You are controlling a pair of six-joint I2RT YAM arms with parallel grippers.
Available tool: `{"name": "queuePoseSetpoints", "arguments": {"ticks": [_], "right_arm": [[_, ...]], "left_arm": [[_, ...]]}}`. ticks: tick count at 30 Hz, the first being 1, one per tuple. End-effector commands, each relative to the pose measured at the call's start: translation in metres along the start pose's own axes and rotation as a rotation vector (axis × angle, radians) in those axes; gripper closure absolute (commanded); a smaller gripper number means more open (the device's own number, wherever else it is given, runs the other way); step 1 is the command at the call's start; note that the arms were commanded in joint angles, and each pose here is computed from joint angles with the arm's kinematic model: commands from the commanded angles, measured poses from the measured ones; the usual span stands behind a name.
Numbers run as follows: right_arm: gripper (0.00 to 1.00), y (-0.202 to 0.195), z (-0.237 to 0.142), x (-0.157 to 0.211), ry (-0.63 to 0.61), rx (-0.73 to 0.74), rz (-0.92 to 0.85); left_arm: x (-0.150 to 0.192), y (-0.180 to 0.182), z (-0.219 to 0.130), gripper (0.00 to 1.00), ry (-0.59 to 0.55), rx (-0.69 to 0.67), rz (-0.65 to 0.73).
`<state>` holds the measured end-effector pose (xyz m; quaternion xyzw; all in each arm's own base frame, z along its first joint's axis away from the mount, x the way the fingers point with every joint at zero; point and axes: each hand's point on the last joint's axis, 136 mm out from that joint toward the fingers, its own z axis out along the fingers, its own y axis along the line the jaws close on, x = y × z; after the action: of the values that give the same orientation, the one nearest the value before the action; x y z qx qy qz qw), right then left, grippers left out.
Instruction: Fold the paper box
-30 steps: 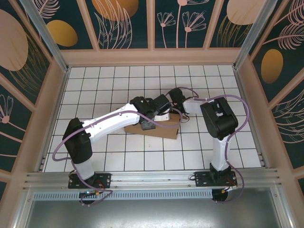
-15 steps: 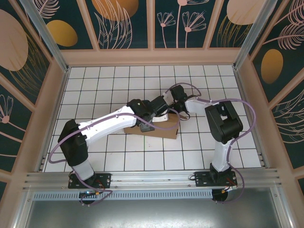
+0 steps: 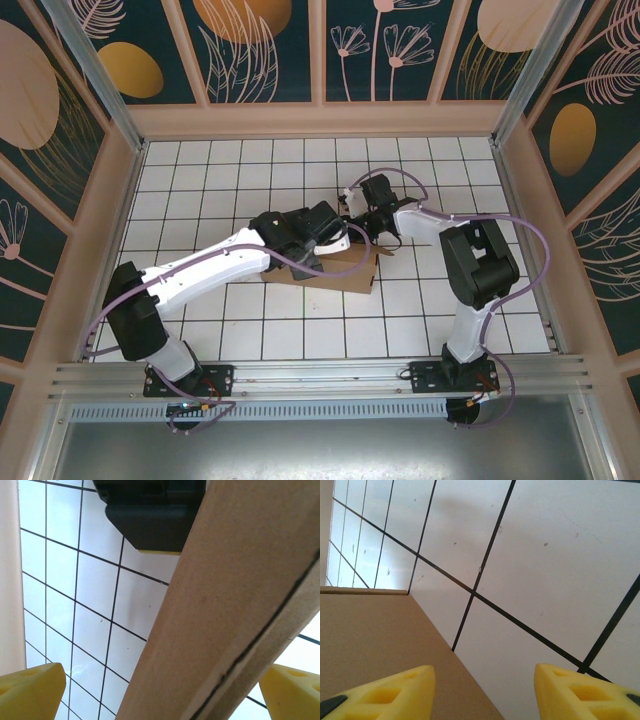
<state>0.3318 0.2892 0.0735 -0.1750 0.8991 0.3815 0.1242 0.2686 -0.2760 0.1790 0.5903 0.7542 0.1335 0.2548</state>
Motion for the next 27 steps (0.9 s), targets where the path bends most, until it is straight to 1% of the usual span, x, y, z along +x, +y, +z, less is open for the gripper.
{"name": "queuePoseSetpoints", "arguments": {"ticks": [1, 4, 10, 13, 15, 18, 20, 22, 23, 24, 27], "right_arm": [[0.45, 0.013, -0.015, -0.013, -0.051, 0.012, -0.055], [0.44, 0.014, -0.020, -0.020, -0.067, 0.031, -0.064], [0.37, 0.016, -0.031, -0.029, -0.100, 0.062, -0.084], [0.34, 0.019, -0.038, -0.033, -0.117, 0.066, -0.092], [0.33, 0.020, -0.041, -0.036, -0.134, 0.071, -0.094], [0.33, 0.020, -0.046, -0.041, -0.152, 0.082, -0.095], [0.33, 0.018, -0.052, -0.046, -0.178, 0.104, -0.092], [0.33, 0.014, -0.063, -0.054, -0.225, 0.140, -0.074], [0.35, 0.012, -0.070, -0.058, -0.254, 0.163, -0.065], [0.37, 0.011, -0.077, -0.062, -0.281, 0.177, -0.061], [0.44, 0.011, -0.103, -0.072, -0.378, 0.251, -0.042]], "left_arm": [[-0.004, 0.011, -0.015, 0.02, -0.057, -0.032, -0.050], [-0.006, 0.012, -0.024, 0.01, -0.089, -0.028, -0.059], [-0.018, 0.020, -0.059, 0.01, -0.231, -0.011, -0.111], [-0.019, 0.016, -0.069, 0.01, -0.282, 0.018, -0.120], [-0.021, 0.018, -0.073, 0.02, -0.312, 0.009, -0.143], [-0.028, 0.031, -0.082, 0.01, -0.357, -0.027, -0.228], [-0.033, 0.045, -0.088, 0.02, -0.382, -0.073, -0.315], [-0.037, 0.057, -0.093, 0.01, -0.396, -0.107, -0.388], [-0.041, 0.064, -0.097, 0.02, -0.418, -0.120, -0.437], [-0.044, 0.069, -0.099, 0.02, -0.445, -0.121, -0.490], [-0.053, 0.085, -0.110, 0.01, -0.582, -0.080, -0.696]]}}
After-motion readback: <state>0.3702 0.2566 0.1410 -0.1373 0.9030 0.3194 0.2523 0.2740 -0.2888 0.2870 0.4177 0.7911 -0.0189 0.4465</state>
